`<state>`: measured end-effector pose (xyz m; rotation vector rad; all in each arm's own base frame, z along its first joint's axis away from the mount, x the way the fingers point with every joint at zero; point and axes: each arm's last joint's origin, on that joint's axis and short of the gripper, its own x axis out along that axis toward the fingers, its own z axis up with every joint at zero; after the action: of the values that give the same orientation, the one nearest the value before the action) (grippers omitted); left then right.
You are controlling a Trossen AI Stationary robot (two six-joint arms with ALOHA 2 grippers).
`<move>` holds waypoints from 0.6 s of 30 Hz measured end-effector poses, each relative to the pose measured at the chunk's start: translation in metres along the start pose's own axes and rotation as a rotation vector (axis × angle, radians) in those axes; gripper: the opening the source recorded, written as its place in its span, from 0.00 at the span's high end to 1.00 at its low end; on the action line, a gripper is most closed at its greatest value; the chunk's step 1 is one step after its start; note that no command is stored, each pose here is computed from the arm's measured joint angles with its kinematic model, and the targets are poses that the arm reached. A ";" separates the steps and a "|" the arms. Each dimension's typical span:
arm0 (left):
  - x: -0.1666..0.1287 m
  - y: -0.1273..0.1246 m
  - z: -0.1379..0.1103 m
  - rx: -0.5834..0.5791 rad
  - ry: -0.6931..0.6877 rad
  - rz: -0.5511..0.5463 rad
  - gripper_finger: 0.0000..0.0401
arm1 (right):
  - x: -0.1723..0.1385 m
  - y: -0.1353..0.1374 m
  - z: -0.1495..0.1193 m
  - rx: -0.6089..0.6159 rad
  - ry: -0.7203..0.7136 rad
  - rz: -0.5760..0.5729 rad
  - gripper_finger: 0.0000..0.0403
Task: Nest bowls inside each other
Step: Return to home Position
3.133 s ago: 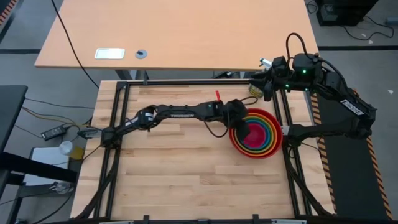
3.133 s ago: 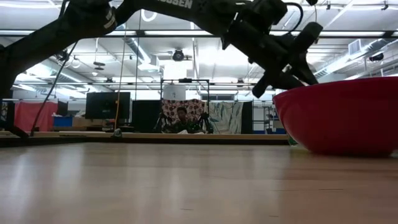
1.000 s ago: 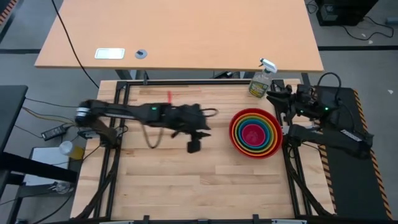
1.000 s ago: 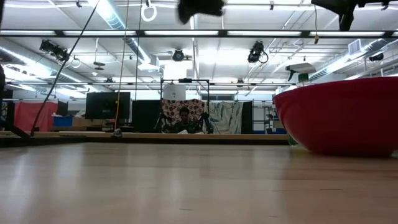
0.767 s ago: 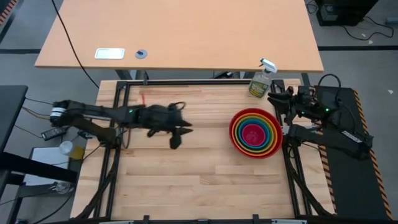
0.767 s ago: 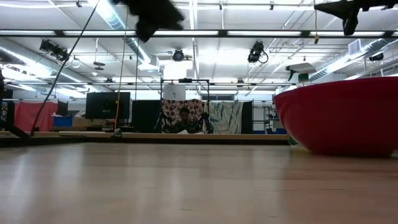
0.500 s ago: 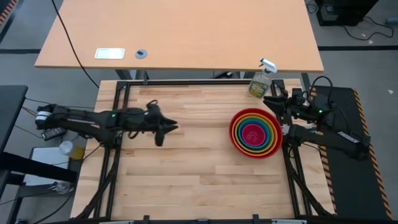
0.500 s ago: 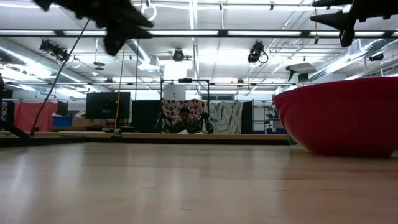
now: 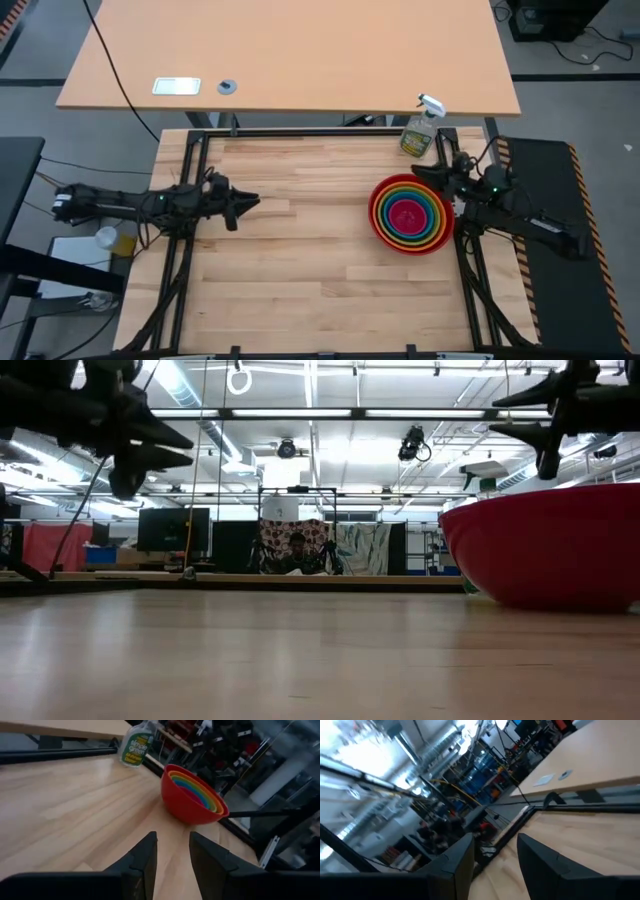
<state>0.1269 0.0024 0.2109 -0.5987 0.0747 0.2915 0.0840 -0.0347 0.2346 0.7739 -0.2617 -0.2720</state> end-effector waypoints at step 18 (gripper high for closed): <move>-0.018 0.023 -0.022 0.033 -0.126 -0.056 0.71 | 0.003 -0.023 -0.018 0.158 -0.024 -0.092 0.64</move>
<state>0.1033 0.0043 0.1831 -0.5478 -0.0586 0.2721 0.0891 -0.0394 0.2061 0.9406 -0.2726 -0.3505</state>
